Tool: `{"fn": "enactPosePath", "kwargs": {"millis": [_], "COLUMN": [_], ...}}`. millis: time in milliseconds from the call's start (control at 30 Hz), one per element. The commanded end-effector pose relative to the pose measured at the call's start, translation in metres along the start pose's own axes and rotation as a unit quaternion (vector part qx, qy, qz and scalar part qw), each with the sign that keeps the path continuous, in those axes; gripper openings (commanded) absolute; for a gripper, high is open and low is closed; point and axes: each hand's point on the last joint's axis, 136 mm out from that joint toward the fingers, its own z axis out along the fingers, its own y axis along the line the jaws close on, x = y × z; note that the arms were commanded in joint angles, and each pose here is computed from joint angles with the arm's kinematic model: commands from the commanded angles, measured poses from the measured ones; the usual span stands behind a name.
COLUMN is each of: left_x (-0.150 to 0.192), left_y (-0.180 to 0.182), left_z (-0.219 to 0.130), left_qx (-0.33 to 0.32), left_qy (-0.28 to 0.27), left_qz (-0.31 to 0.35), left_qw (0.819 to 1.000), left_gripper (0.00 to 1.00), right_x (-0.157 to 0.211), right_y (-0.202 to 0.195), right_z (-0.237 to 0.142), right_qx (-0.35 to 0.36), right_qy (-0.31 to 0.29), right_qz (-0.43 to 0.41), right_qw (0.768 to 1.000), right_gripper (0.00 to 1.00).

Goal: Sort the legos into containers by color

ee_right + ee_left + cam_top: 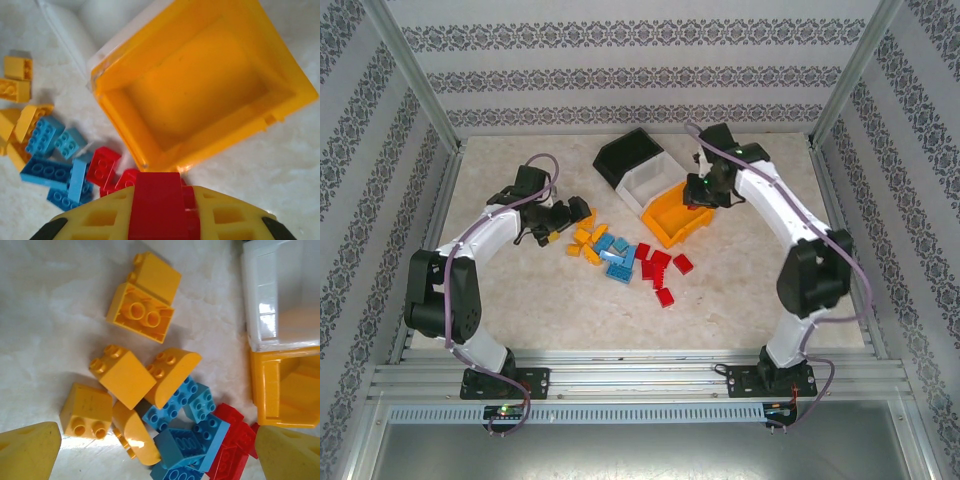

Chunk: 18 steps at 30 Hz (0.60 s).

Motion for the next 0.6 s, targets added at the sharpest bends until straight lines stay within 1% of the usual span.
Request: {"fn": "enactPosePath", "kwargs": {"millis": [0, 200, 567], "left_x": [0.001, 0.011, 0.016], "left_y": [-0.014, -0.012, -0.011], "left_z": [-0.008, -0.013, -0.014], "left_qx": [0.014, 0.015, 0.013], "left_qy": [-0.002, 0.005, 0.014], "left_qz": [0.027, 0.038, 0.05], "left_qw": [1.0, 0.999, 0.999], "left_gripper": [1.0, 1.0, 1.0], "right_x": [0.003, -0.003, 0.0], "right_y": [-0.006, -0.014, -0.023], "right_z": [0.018, 0.053, 0.099], "right_qx": [0.038, 0.07, 0.087], "right_qy": [0.038, 0.063, 0.093], "right_qz": [0.012, 0.011, 0.014], "right_qw": [0.999, 0.996, 0.992], "right_gripper": [0.19, 0.19, 0.2]}}
